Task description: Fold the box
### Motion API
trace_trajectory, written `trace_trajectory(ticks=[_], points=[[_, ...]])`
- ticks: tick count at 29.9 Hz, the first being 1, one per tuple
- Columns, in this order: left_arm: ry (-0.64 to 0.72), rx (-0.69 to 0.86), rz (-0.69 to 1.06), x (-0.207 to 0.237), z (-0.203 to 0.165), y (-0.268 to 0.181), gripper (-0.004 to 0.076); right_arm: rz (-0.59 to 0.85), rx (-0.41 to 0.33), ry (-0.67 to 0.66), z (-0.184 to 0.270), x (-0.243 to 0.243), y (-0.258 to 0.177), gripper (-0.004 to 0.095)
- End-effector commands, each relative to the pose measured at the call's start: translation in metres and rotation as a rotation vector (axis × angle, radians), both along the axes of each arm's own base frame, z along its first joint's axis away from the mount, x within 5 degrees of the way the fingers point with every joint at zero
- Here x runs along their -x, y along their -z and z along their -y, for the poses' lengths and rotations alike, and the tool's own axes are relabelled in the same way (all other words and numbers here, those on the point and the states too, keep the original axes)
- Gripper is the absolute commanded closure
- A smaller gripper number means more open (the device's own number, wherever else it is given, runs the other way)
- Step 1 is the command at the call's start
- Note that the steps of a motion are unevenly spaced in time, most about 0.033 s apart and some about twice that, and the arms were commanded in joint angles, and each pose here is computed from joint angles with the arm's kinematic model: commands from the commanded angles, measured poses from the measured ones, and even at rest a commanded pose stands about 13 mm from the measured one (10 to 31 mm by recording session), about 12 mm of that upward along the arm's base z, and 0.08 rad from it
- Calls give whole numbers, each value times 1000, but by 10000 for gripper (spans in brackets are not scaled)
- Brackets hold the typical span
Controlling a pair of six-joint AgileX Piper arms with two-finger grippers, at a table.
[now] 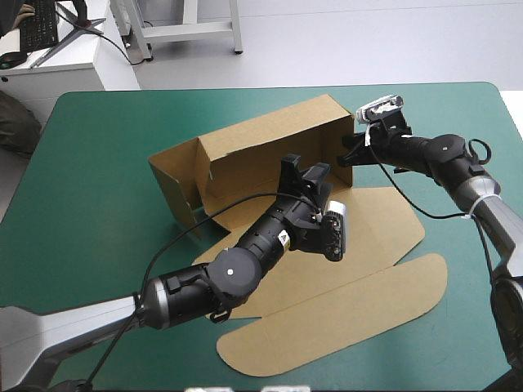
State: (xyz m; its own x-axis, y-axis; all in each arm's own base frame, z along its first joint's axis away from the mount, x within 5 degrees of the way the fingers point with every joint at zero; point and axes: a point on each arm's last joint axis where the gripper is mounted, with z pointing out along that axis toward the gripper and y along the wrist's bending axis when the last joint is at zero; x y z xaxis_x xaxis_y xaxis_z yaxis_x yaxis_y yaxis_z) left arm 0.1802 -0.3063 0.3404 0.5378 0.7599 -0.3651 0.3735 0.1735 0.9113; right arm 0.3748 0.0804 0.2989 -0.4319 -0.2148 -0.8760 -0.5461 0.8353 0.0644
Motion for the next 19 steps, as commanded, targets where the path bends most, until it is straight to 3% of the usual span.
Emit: trace_trajectory(ticks=[1, 4, 7, 11, 19], points=[[-29, 125, 136, 18, -19, -52, 446, 75, -74, 69, 4, 1, -36, 913], [-138, 243, 131, 21, -35, -67, 524, 48, -61, 80, 5, 1, -39, 913], [-273, 343, 160, 19, -61, -85, 734, -3, -26, 83, 6, 3, -43, 913], [-372, 446, 170, 14, -97, -107, 720, -92, -7, 65, 6, 7, -53, 913], [-671, 723, 26, -7, -189, -142, 720, -287, 24, 23, 5, 28, -101, 913]])
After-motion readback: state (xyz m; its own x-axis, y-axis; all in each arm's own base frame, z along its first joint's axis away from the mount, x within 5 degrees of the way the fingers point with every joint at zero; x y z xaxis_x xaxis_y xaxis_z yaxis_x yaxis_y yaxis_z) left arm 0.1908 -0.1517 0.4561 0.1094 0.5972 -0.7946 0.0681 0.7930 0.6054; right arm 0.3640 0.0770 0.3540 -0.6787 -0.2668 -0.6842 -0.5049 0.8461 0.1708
